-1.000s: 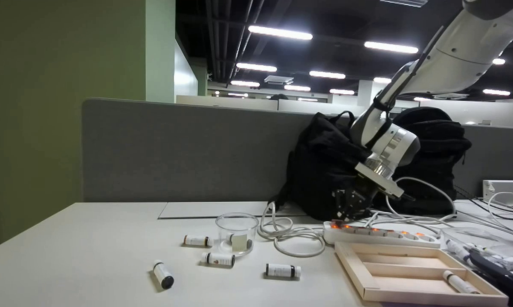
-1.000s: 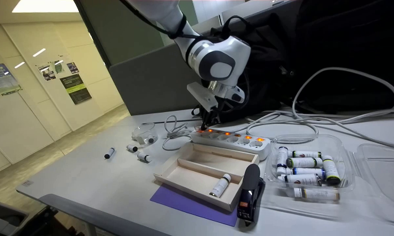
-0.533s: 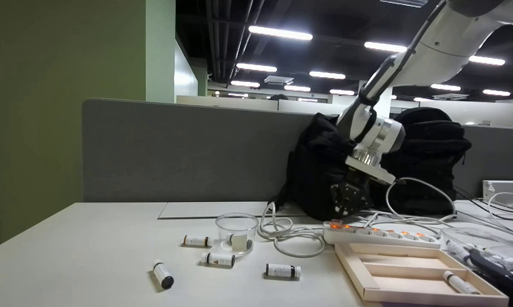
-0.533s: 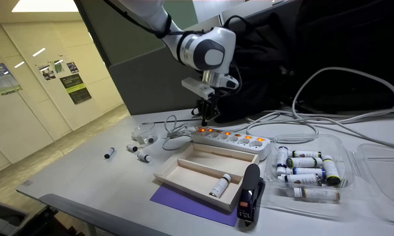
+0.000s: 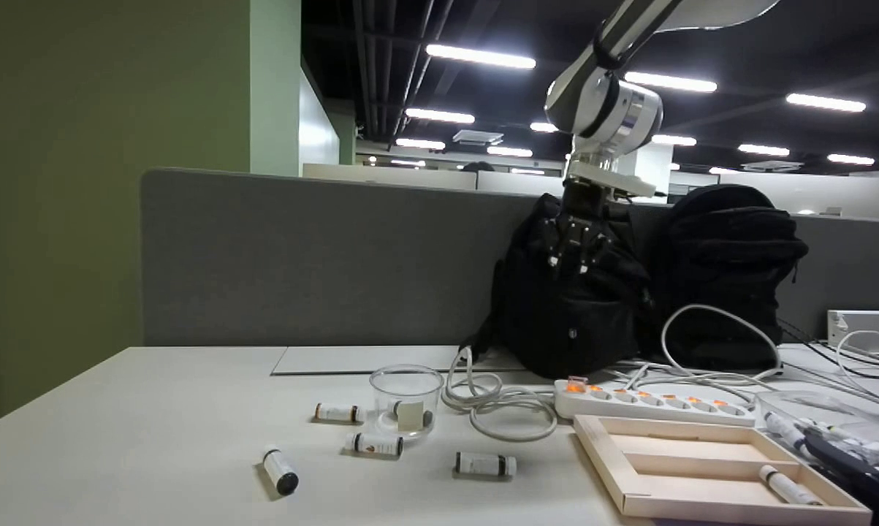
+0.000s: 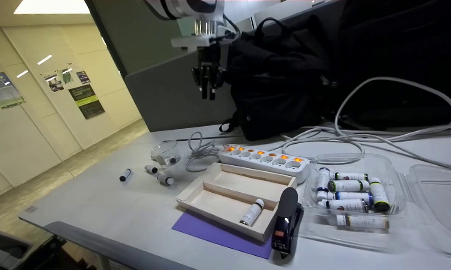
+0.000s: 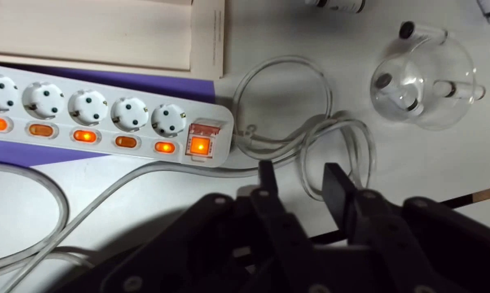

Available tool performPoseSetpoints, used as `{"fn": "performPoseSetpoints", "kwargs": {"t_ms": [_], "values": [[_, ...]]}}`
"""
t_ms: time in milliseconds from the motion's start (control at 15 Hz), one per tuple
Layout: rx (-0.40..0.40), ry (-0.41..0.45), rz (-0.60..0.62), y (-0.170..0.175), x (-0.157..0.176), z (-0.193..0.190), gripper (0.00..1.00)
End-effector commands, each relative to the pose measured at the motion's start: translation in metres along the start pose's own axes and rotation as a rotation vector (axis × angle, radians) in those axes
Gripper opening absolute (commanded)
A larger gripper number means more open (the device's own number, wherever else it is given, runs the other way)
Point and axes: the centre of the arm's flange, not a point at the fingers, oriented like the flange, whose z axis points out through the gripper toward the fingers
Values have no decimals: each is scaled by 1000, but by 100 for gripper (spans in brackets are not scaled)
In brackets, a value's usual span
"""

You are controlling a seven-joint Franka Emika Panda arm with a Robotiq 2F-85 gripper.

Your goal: Turn on the main adapter switch

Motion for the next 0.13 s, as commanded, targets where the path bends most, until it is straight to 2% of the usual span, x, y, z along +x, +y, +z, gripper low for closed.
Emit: {"fn": "performPoseSetpoints", "kwargs": {"t_ms": [0, 67], "values": [[-7, -4, -8, -7, -5, -9, 43], [-12, -6, -13, -10, -7, -12, 47]]}}
